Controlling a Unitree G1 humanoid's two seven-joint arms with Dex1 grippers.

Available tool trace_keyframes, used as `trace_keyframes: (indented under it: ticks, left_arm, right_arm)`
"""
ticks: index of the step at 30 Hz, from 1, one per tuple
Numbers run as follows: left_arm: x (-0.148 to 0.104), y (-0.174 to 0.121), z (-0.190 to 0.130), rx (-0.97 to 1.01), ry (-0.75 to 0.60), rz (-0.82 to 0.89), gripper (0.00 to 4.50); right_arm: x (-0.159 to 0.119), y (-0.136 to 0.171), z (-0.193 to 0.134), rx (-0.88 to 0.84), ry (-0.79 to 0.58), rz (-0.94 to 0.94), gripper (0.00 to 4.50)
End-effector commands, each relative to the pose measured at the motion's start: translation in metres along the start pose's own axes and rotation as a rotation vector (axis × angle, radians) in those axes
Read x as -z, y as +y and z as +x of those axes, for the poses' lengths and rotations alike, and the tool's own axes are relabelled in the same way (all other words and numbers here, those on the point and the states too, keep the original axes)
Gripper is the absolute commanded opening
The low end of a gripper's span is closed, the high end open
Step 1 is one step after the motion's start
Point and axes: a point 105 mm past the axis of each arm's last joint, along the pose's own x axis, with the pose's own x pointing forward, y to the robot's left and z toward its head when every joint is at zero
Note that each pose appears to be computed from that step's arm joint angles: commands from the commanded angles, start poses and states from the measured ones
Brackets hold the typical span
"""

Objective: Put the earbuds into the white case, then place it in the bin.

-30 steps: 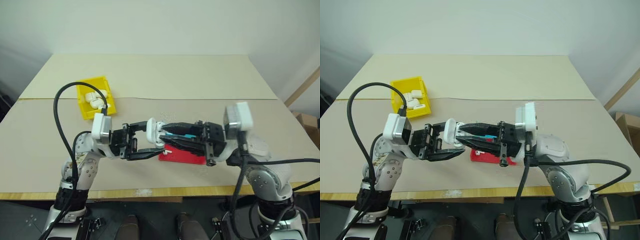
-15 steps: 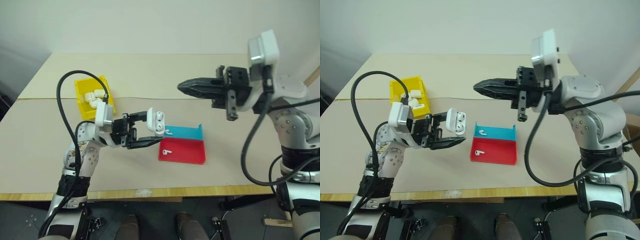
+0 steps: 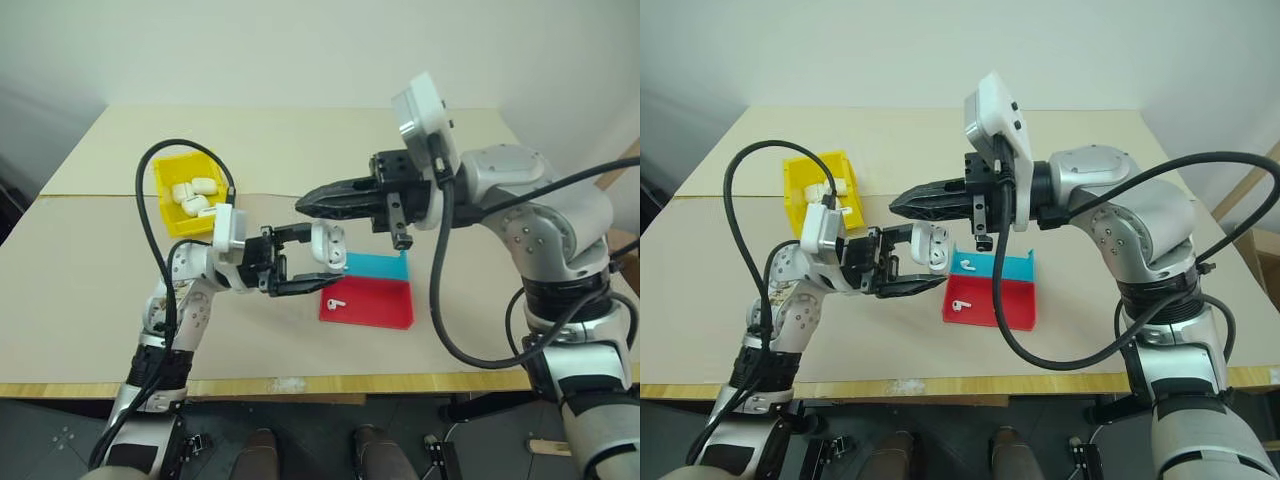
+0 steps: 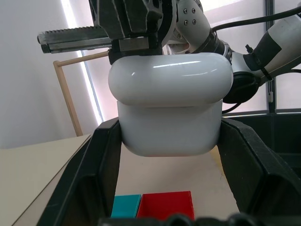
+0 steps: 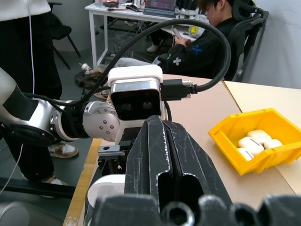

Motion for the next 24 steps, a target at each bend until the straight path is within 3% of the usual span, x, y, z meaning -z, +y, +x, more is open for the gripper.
trace_keyframes:
  ticks: [1, 11, 24]
  left_arm:
    - [-0.006, 0.004, 0.006, 0.01, -0.004, 0.05, 2.82]
    - [-0.01, 0.005, 0.005, 0.01, -0.012, 0.078, 2.82]
    - [-0.014, 0.002, -0.002, -0.01, -0.032, 0.088, 2.82]
  right_arm:
    - [-0.005, 0.003, 0.002, -0.008, 0.045, -0.078, 0.09]
    - [0.009, 0.007, 0.0, -0.027, 0.13, -0.13, 0.09]
    - [0.017, 0.013, -0.028, 0.01, 0.164, -0.129, 0.09]
